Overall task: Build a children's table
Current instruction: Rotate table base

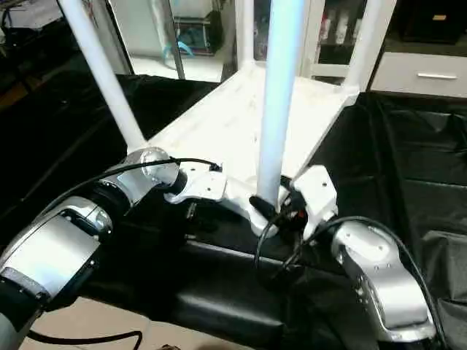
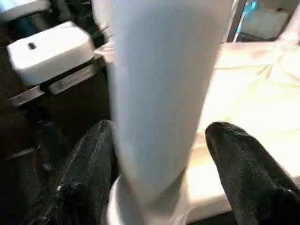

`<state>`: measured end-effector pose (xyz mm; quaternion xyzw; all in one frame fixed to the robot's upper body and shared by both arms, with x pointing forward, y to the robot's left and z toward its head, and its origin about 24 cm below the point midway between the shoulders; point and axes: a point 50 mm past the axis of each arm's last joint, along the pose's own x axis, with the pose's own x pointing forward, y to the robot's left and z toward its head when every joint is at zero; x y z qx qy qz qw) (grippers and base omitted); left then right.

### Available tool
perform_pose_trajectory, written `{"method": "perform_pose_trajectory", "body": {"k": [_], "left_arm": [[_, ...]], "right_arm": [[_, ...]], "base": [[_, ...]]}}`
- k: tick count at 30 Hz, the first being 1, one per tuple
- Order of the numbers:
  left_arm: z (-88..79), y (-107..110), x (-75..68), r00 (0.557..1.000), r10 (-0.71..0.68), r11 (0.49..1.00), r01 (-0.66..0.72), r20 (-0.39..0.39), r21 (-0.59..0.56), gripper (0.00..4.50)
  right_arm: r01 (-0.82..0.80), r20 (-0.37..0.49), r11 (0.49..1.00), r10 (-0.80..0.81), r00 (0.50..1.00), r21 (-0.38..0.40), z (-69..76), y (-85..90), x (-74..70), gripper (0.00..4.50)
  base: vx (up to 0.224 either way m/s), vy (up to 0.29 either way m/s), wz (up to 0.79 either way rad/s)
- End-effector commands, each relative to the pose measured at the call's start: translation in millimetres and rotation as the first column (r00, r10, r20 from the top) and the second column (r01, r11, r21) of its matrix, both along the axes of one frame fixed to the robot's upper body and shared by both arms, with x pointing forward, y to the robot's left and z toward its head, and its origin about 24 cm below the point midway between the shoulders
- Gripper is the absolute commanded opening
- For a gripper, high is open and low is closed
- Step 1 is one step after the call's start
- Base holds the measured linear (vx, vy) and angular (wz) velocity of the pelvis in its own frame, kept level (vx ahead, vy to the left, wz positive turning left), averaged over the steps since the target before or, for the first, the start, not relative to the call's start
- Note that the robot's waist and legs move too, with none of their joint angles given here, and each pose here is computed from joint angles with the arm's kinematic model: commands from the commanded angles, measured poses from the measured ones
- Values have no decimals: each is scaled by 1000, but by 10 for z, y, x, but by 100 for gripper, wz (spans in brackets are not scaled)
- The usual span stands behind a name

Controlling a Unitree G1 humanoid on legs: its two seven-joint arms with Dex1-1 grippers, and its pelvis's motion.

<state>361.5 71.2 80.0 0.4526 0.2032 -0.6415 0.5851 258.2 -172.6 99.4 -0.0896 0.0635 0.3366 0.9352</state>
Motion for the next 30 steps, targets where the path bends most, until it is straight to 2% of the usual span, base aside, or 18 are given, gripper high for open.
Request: {"method": "perform_pose_trajectory", "body": {"k": [1, 7, 13, 20, 27, 30], "left_arm": [[-257, 226, -129, 987, 21, 996, -6, -161, 93, 445], [-265, 432, -174, 971, 30, 999, -26, -236, 19, 445], [-338, 572, -219, 968, 70, 997, -76, -241, -18, 445], [-372, 625, -272, 960, 90, 990, -114, -266, -78, 445], [-413, 721, -353, 956, 113, 984, -145, -270, -99, 445], [-429, 748, -401, 956, 99, 989, -127, -277, -82, 445]], "right_arm": [[20, -4, 1000, -20, 1000, 3, -8, -21, 25, 326], [9, -13, 1000, -9, 1000, 7, -36, -5, 66, 326], [-8, -7, 1000, 8, 1000, 3, -17, 11, 139, 326], [-4, 0, 1000, 4, 1000, 11, -8, -20, 194, 326], [90, -12, 992, -89, 996, 91, -47, -167, 234, 326], [143, -29, 984, -141, 990, 104, -100, -311, 225, 326]], "base": [[0, 0, 0], [0, 0, 0], [0, 0, 0], [0, 0, 0], [0, 0, 0], [0, 0, 0]]}}
